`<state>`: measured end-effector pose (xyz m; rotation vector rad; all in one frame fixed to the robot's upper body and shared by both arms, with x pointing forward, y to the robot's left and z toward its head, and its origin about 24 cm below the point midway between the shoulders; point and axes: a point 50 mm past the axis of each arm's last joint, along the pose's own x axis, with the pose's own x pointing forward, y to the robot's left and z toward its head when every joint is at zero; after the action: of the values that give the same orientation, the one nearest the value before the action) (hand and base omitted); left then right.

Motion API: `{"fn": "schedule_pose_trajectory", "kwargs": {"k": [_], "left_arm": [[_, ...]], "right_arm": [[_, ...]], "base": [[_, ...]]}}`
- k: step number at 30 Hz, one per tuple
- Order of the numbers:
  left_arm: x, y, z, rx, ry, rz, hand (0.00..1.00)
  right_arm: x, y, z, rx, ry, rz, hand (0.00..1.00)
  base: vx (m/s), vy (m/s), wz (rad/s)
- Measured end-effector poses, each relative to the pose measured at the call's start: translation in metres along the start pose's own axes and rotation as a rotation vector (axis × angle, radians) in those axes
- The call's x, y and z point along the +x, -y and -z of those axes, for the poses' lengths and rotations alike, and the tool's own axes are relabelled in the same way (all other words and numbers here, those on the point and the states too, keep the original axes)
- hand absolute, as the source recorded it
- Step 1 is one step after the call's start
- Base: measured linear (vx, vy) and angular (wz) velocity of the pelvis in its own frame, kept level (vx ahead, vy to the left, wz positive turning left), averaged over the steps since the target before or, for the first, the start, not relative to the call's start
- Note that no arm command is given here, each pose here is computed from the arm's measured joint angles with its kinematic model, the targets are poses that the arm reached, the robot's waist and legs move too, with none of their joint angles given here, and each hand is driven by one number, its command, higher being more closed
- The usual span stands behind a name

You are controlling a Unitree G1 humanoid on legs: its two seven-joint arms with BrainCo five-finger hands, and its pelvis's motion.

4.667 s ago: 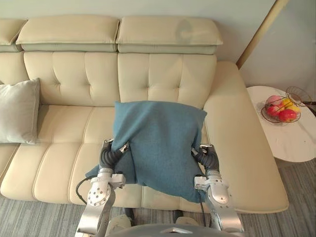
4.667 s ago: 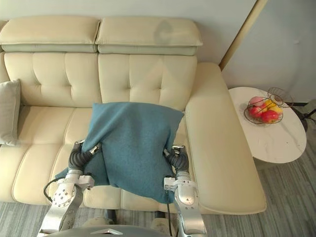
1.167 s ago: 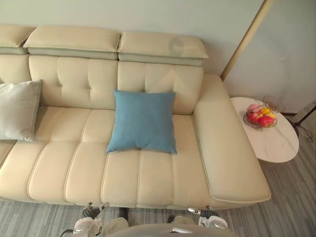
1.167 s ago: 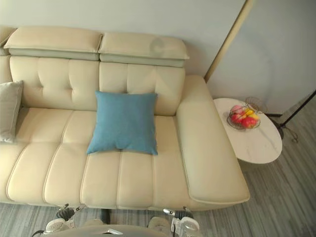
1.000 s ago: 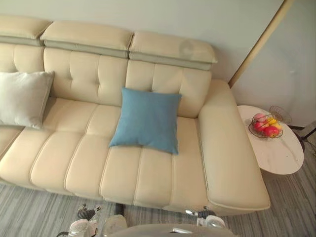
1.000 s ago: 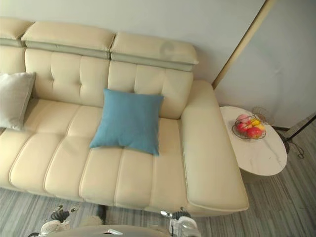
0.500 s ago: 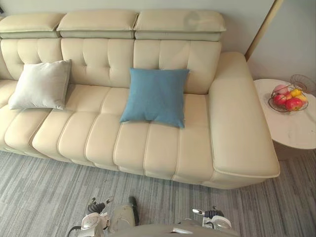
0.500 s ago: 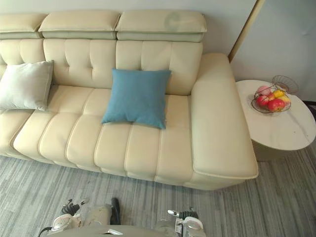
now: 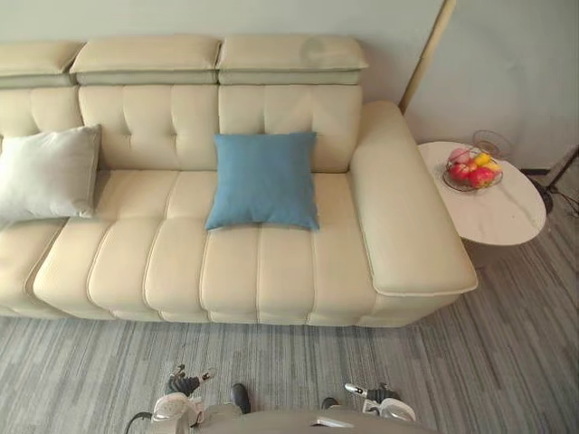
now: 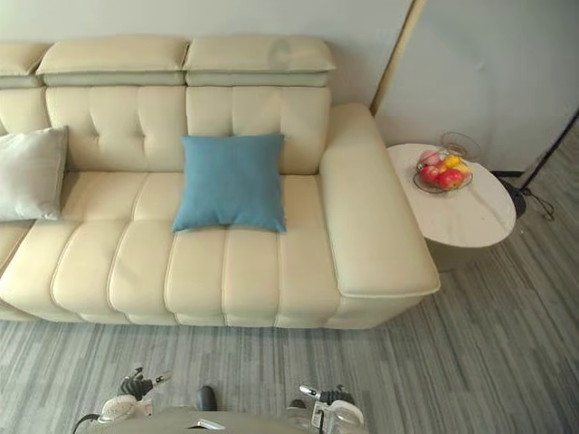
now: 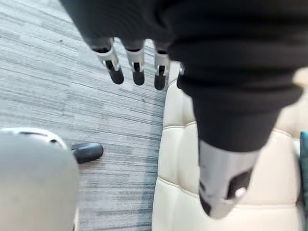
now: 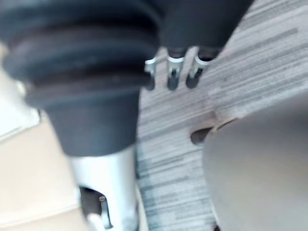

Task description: Pick up cushions and gather them together orderly.

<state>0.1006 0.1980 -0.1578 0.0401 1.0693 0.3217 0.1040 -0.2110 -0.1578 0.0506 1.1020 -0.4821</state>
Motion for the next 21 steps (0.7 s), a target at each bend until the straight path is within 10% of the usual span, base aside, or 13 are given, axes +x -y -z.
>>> {"fn": "schedule_pose_trajectory", "kwargs": {"k": [21], "left_arm": [[0.003,0.007,-0.011,-0.030,0.013,0.011,0.00]], "right_arm": [[0.005,0.008,-0.027,-0.004,0.074,0.037,0.00]], "base": [[0.04,-0.084,-1.28]]}}
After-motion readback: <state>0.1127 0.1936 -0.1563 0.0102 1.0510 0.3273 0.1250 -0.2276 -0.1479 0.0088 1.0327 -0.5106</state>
